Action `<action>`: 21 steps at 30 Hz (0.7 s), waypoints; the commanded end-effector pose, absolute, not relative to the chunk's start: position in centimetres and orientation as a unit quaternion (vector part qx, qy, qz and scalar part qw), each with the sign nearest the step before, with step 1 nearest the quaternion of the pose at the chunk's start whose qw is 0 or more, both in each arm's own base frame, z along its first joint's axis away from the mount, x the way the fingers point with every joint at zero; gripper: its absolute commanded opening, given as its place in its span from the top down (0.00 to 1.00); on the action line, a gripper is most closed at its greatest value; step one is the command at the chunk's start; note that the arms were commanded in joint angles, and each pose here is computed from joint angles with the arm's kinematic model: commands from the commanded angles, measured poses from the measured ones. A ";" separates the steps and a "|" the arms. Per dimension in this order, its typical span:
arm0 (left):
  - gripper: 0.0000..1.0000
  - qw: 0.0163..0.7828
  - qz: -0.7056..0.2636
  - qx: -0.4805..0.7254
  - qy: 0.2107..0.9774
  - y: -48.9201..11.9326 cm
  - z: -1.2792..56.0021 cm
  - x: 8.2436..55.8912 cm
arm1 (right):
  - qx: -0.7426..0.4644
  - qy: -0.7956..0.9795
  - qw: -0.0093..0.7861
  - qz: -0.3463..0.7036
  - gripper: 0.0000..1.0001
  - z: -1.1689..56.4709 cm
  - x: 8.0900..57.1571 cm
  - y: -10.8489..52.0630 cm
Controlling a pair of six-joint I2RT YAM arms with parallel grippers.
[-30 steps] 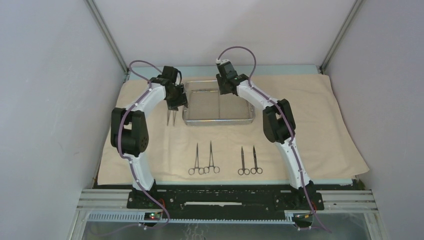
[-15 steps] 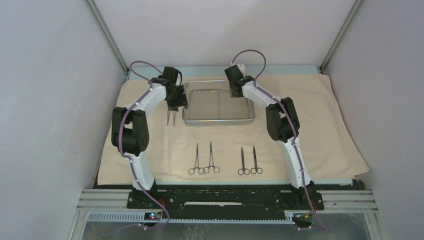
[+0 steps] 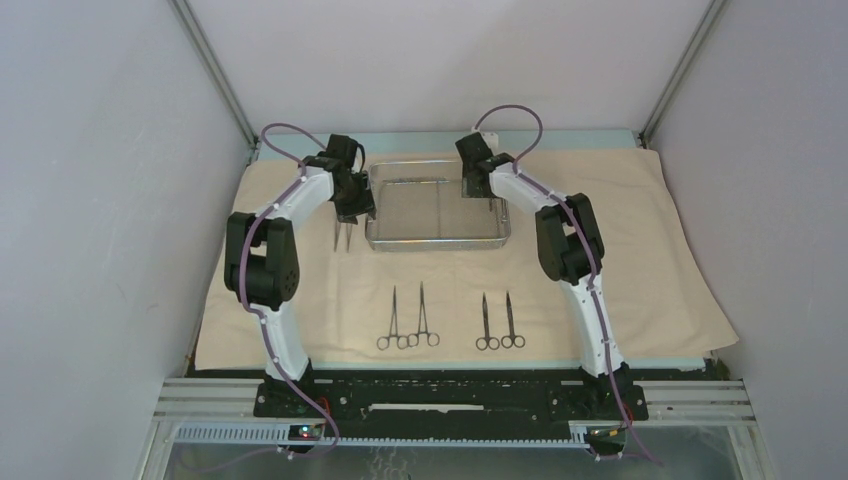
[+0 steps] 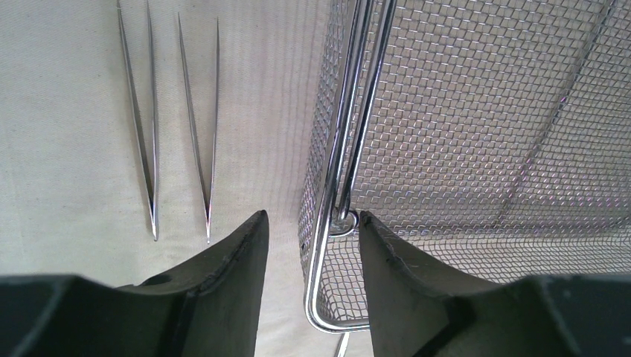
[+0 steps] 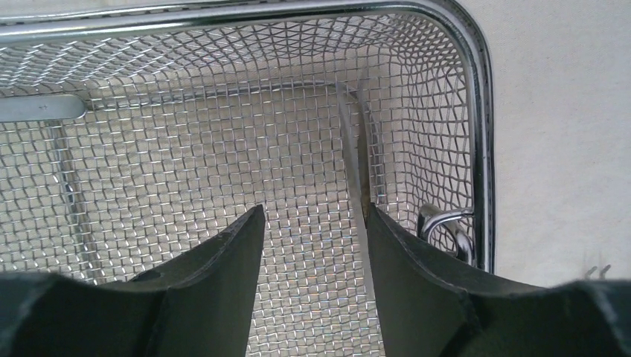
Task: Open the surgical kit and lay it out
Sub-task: Pick up the medical item from the container.
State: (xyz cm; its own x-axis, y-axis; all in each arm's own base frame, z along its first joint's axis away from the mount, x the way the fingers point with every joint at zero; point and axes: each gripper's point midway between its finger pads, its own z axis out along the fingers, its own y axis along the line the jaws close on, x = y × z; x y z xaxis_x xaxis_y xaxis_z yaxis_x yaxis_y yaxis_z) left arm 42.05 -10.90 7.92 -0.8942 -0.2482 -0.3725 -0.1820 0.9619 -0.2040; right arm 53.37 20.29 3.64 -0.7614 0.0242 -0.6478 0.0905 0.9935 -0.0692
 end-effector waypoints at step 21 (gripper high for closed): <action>0.50 0.226 -0.097 -0.104 0.964 -11.5 9.3 43.4 | 0.062 0.927 0.368 -0.042 0.56 8.2 52.6 19.8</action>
